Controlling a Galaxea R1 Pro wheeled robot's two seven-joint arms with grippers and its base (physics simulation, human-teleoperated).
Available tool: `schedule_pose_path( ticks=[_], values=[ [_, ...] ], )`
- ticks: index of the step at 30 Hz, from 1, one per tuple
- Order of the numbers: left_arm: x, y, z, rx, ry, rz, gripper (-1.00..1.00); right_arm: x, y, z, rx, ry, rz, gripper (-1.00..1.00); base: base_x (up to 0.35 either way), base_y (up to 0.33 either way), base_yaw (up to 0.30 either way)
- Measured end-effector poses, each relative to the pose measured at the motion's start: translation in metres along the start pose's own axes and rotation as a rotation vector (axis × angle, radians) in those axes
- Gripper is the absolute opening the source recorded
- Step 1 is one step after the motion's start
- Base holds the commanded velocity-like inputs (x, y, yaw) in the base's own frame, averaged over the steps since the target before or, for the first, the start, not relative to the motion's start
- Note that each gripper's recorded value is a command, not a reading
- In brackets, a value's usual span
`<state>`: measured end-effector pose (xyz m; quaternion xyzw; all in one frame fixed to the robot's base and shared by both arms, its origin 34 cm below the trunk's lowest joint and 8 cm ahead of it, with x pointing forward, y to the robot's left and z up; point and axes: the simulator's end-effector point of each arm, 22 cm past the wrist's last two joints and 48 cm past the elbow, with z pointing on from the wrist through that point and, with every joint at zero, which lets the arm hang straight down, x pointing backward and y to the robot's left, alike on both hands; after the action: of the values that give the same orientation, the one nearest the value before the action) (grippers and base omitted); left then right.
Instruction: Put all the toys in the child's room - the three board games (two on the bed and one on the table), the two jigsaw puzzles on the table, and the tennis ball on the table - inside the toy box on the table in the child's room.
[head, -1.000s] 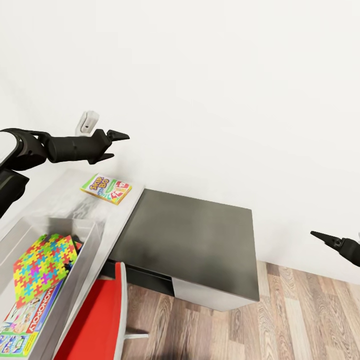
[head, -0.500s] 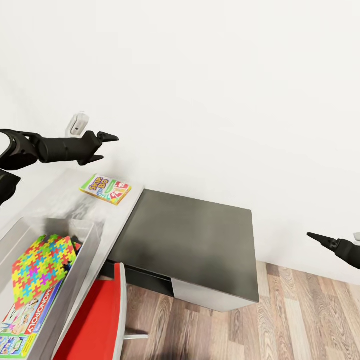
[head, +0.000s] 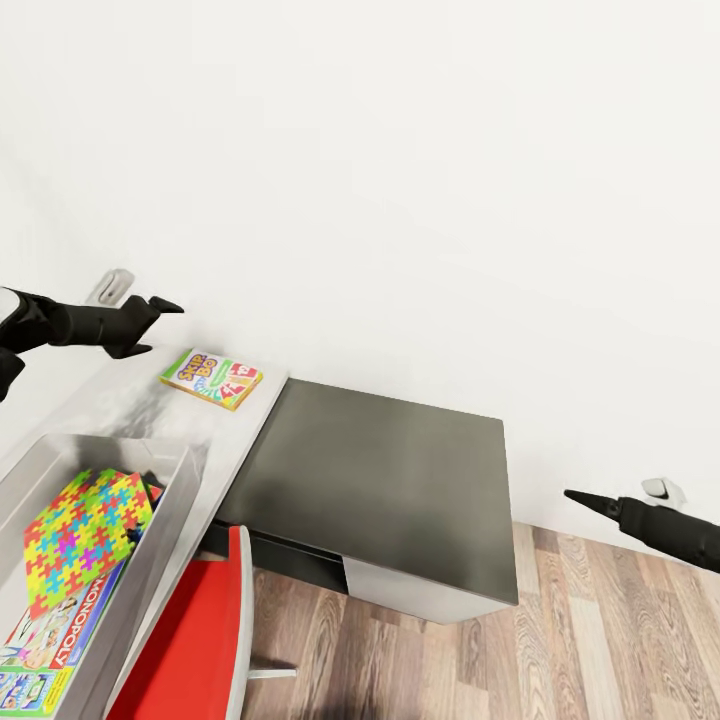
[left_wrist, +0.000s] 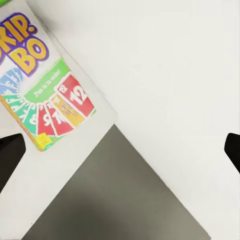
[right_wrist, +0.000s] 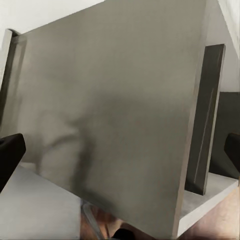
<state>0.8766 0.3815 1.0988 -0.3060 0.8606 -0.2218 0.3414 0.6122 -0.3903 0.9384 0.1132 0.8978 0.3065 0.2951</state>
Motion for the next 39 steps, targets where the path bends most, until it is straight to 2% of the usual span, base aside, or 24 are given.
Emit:
schedule_pose_path(
  ticks=[4, 5, 7, 10, 20, 24, 29, 33, 39],
  values=[
    [-0.016, 0.038, 0.006, -0.102, -0.044, 0.008, 1.00, 0.006, 0.003, 0.004, -0.006, 0.018, -0.003, 1.00, 0.000, 0.000, 0.000],
    [-0.016, 0.038, 0.006, -0.102, -0.045, 0.008, 1.00, 0.006, 0.003, 0.004, -0.007, 0.018, -0.003, 1.00, 0.000, 0.000, 0.000],
    [-0.023, 0.054, 0.008, -0.150, -0.069, 0.024, 1.00, 0.008, 0.004, 0.005, -0.009, 0.023, -0.004, 1.00, 0.000, 0.000, 0.000],
    [-0.025, 0.062, 0.011, -0.184, -0.085, 0.044, 1.00, 0.009, 0.004, 0.006, -0.010, 0.025, -0.005, 1.00, 0.000, 0.000, 0.000],
    [-0.020, 0.059, 0.026, -0.226, -0.113, 0.120, 1.00, 0.011, 0.005, 0.008, -0.014, 0.032, -0.004, 1.00, 0.000, 0.000, 0.000],
    [-0.022, 0.053, 0.027, -0.235, -0.140, 0.172, 1.00, 0.011, 0.006, 0.009, -0.025, 0.028, -0.005, 1.00, 0.000, 0.000, 0.000],
    [-0.025, 0.054, 0.029, -0.256, -0.163, 0.212, 1.00, 0.009, 0.009, 0.011, -0.044, 0.015, -0.012, 1.00, 0.000, 0.000, 0.000],
    [-0.027, 0.060, 0.032, -0.276, -0.171, 0.227, 1.00, 0.009, 0.010, 0.013, -0.054, 0.012, -0.013, 1.00, 0.000, 0.000, 0.000],
    [-0.036, 0.089, 0.036, -0.358, -0.195, 0.256, 1.00, 0.009, 0.010, 0.014, -0.066, 0.011, -0.012, 1.00, 0.000, 0.000, 0.000]
  ],
)
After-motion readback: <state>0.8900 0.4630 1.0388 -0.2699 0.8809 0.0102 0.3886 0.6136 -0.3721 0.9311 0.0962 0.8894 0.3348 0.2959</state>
